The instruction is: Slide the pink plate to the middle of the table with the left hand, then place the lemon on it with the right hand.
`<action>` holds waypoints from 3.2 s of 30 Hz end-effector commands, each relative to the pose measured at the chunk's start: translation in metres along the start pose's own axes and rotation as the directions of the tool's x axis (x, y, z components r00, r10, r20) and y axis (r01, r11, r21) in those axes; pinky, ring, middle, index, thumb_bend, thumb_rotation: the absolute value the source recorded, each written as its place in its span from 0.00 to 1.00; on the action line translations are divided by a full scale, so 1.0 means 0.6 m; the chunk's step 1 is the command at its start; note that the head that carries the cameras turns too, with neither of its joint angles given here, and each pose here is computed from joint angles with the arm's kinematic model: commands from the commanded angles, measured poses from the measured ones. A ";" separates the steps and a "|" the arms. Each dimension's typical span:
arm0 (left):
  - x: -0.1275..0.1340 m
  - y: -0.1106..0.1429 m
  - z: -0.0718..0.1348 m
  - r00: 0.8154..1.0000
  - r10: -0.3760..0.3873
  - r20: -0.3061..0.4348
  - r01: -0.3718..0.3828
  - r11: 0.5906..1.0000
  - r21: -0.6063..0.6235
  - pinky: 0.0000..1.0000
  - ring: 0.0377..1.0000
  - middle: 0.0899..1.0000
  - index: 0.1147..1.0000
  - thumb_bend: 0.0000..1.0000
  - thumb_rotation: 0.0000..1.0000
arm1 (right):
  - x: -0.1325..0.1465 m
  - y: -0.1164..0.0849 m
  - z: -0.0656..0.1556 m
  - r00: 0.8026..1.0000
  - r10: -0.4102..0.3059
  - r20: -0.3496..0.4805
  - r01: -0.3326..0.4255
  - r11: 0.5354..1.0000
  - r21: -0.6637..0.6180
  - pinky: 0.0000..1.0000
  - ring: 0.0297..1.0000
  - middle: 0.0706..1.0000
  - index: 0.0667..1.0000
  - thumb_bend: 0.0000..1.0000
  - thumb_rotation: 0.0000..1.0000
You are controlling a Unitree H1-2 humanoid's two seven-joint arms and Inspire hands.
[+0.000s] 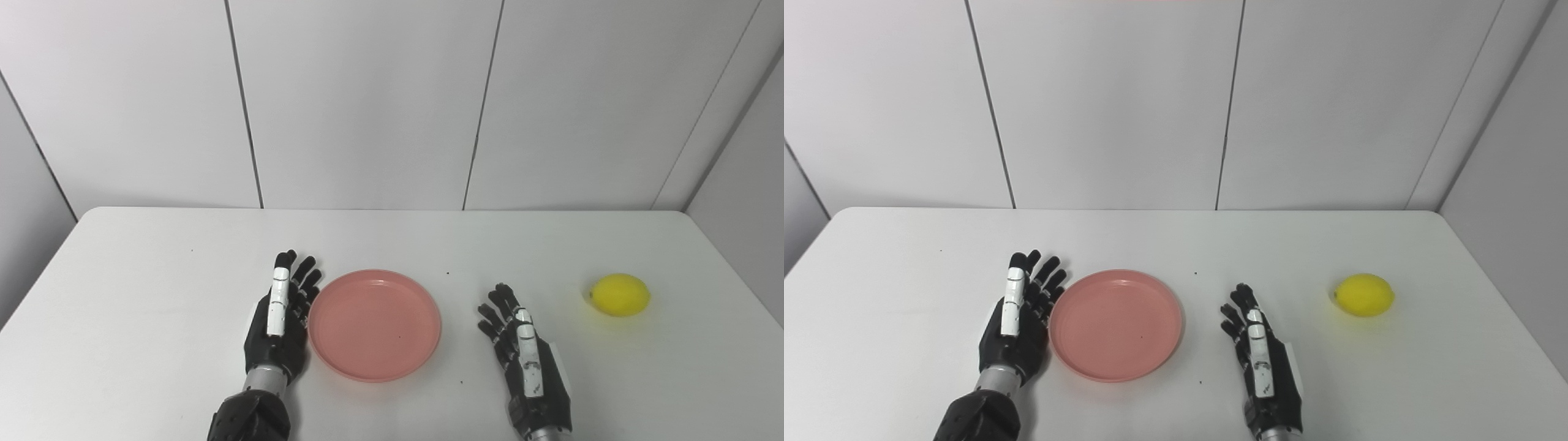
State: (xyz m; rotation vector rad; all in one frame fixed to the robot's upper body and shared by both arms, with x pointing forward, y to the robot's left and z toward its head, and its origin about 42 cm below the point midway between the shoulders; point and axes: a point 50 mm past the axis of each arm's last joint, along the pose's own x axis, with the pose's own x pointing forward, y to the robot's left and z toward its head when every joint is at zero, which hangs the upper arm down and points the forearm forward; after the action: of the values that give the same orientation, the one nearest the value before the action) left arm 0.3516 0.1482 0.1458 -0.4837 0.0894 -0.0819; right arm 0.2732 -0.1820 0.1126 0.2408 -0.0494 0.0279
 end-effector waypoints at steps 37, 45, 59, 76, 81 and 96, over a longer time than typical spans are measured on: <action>0.021 0.032 0.007 1.000 -0.023 -0.015 0.023 1.000 0.000 1.00 0.95 0.93 0.97 0.74 0.76 | 0.018 0.005 0.013 0.986 -0.146 0.085 0.153 0.985 -0.079 0.84 0.84 0.84 0.84 0.77 0.95; 0.025 0.032 0.007 1.000 -0.019 -0.006 0.019 1.000 -0.006 1.00 0.93 0.92 0.97 0.75 0.74 | 0.030 -0.018 0.058 0.946 -0.164 0.281 0.226 0.952 -0.208 0.73 0.73 0.73 0.72 0.71 0.88; 0.023 0.030 0.006 1.000 -0.023 -0.014 0.023 1.000 -0.002 1.00 0.94 0.93 0.98 0.73 0.75 | 0.081 -0.051 0.160 0.858 -0.033 0.512 0.384 0.704 -0.598 0.63 0.69 0.70 0.68 0.70 0.96; 0.021 0.028 0.002 0.999 -0.028 -0.016 0.027 1.000 -0.013 1.00 0.95 0.93 0.98 0.73 0.73 | 0.123 -0.099 0.233 0.779 0.115 0.616 0.517 0.438 -0.735 0.62 0.70 0.70 0.66 0.75 0.95; 0.019 0.027 0.000 0.999 -0.024 -0.024 0.024 0.999 -0.023 1.00 0.96 0.94 0.99 0.73 0.72 | 0.132 -0.121 0.249 0.766 0.177 0.619 0.574 0.247 -0.781 0.63 0.69 0.71 0.68 0.75 0.91; 0.016 0.027 -0.003 0.999 -0.019 -0.027 0.018 1.000 -0.022 1.00 0.93 0.90 0.96 0.73 0.72 | 0.154 -0.175 0.272 0.808 0.208 0.552 0.572 -0.048 -0.819 0.65 0.68 0.67 0.63 0.78 0.92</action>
State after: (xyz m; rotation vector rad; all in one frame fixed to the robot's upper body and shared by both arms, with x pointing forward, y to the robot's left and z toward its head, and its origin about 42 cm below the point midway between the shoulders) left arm 0.3654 0.1643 0.1419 -0.4982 0.0722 -0.1041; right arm 0.3534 -0.3136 0.2294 -1.3520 -0.5888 -0.3465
